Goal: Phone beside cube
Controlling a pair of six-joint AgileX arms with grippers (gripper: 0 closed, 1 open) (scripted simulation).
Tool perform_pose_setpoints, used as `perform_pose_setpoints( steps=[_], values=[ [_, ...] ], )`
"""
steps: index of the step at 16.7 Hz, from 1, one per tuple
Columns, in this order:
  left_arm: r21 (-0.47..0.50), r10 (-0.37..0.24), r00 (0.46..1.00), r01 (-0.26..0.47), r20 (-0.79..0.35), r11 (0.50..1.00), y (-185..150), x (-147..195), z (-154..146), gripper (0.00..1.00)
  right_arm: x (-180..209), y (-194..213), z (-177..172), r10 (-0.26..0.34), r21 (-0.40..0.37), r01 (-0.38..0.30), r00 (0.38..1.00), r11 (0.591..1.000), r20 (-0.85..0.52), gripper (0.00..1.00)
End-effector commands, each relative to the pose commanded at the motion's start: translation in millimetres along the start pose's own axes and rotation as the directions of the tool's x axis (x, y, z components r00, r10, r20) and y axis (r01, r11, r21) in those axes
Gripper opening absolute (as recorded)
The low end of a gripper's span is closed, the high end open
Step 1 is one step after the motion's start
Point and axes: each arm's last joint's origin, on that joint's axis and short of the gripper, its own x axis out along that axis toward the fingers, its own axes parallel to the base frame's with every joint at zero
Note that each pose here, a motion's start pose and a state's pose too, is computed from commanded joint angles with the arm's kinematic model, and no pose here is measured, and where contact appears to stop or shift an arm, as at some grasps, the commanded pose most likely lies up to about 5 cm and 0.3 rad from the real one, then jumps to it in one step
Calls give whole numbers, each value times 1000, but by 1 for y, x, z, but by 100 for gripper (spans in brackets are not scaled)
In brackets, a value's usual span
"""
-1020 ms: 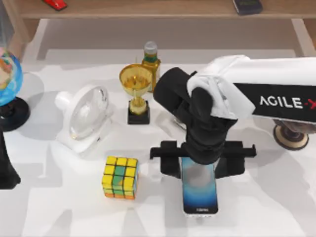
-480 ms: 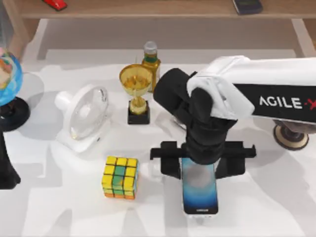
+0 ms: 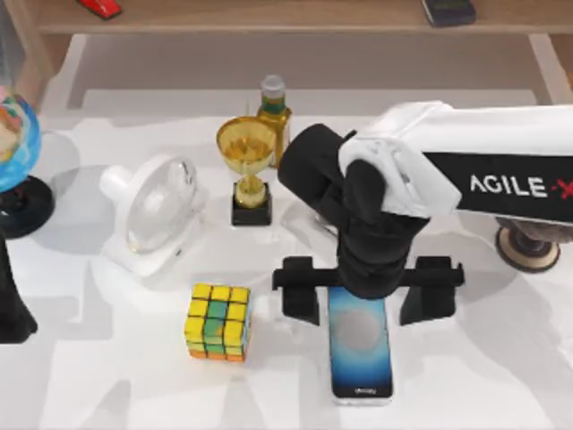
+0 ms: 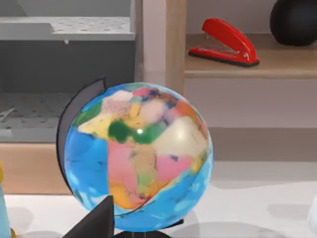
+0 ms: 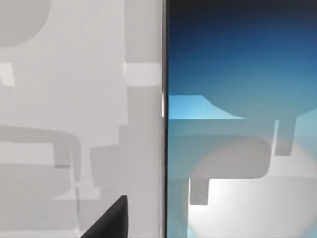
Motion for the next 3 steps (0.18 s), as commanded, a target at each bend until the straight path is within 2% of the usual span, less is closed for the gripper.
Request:
perform_pose_setpoints(
  steps=[3],
  values=[
    [0,0,1000,0,0,1000,0,0,0,100,0,0,0,0,0,0,1000,1000,0,100]
  ],
)
